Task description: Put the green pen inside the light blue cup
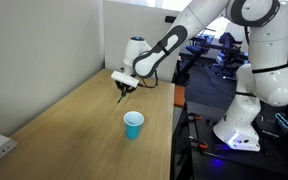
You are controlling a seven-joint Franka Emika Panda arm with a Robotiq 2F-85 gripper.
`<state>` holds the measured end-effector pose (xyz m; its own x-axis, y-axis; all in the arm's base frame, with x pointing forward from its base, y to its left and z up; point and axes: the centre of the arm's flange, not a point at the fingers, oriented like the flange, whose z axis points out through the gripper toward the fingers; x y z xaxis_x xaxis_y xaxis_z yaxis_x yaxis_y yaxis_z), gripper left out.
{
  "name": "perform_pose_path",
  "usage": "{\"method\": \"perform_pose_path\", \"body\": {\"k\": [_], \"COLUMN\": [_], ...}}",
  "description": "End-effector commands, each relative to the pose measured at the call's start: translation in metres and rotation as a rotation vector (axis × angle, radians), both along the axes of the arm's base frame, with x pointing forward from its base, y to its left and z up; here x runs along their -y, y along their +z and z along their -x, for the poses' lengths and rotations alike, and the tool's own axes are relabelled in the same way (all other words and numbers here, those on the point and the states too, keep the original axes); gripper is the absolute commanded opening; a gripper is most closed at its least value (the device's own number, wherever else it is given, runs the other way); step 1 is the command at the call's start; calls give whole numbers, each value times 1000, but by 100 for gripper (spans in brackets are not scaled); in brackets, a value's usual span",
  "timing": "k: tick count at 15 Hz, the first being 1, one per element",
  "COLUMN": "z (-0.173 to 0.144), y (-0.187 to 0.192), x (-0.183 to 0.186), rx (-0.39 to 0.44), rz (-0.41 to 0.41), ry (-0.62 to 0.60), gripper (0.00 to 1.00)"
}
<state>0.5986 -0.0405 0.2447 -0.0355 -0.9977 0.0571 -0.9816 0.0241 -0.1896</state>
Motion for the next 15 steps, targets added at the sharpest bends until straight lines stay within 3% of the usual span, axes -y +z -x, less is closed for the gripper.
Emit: {"method": "perform_pose_path", "body": {"k": [1, 15], "z": [30, 62], "y": [40, 101], "x": [-13, -90], "rx": [19, 102], "rz": [63, 368], "ry": [-33, -75], "gripper": [4, 4]}}
